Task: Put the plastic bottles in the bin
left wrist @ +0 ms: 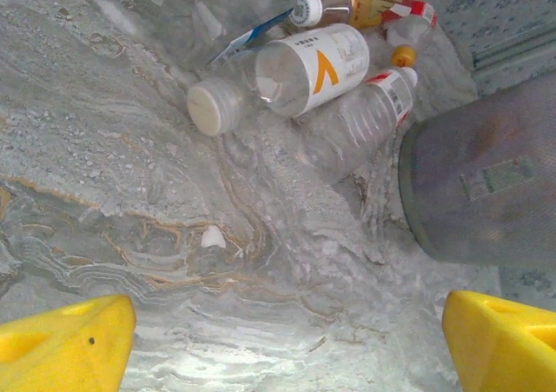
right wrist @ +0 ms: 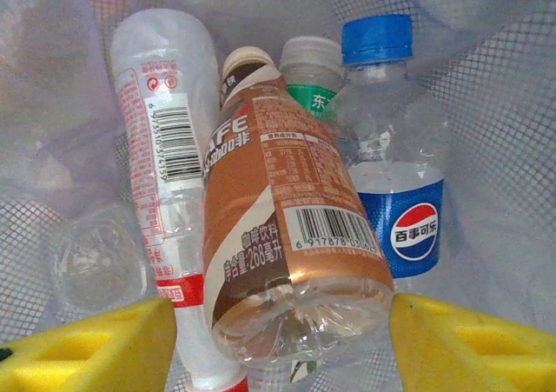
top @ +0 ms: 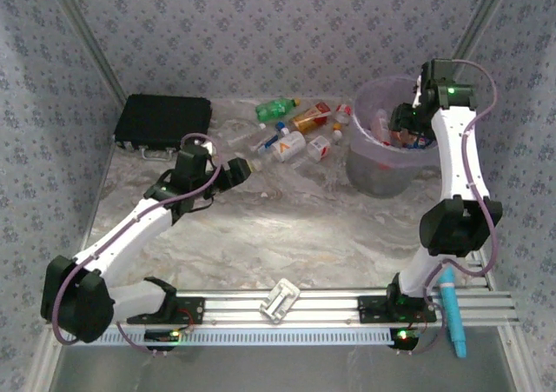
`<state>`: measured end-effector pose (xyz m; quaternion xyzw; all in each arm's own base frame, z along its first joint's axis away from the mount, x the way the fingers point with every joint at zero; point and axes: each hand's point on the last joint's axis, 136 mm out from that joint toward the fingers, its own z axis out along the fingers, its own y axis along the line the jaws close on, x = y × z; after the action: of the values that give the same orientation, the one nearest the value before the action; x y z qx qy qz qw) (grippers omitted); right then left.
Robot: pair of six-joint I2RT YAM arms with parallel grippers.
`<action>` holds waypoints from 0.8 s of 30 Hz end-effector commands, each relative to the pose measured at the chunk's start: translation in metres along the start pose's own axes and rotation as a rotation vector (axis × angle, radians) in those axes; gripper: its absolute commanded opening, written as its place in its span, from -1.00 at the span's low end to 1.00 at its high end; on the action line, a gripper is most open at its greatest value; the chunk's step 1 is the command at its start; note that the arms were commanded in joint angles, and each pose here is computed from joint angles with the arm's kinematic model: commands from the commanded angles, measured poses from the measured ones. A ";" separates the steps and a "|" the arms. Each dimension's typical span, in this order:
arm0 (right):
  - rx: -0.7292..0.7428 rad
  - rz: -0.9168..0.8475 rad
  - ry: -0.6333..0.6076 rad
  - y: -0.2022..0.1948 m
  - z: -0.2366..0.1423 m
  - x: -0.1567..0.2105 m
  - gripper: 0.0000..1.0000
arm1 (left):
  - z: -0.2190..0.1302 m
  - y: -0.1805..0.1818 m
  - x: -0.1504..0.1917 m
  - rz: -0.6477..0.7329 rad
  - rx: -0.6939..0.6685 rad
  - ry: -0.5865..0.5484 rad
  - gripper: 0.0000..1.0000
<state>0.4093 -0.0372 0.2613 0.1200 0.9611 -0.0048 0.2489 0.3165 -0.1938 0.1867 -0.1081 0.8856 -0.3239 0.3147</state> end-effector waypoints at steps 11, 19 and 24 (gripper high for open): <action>-0.168 -0.029 -0.253 0.023 -0.083 -0.019 0.67 | 0.053 -0.016 -0.038 0.379 -0.068 -0.007 0.78; -0.600 -0.080 -0.337 0.090 -0.138 0.002 0.68 | 0.103 -0.007 -0.076 0.656 -0.233 0.033 0.79; -0.627 -0.102 -0.303 0.102 -0.136 0.032 0.66 | 0.140 0.010 -0.097 0.664 -0.316 0.081 0.80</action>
<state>0.3485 0.0635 0.3741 -0.0017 0.8769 0.2269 0.4237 0.4687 -0.2343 0.1599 0.1289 0.9130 -0.1158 0.3693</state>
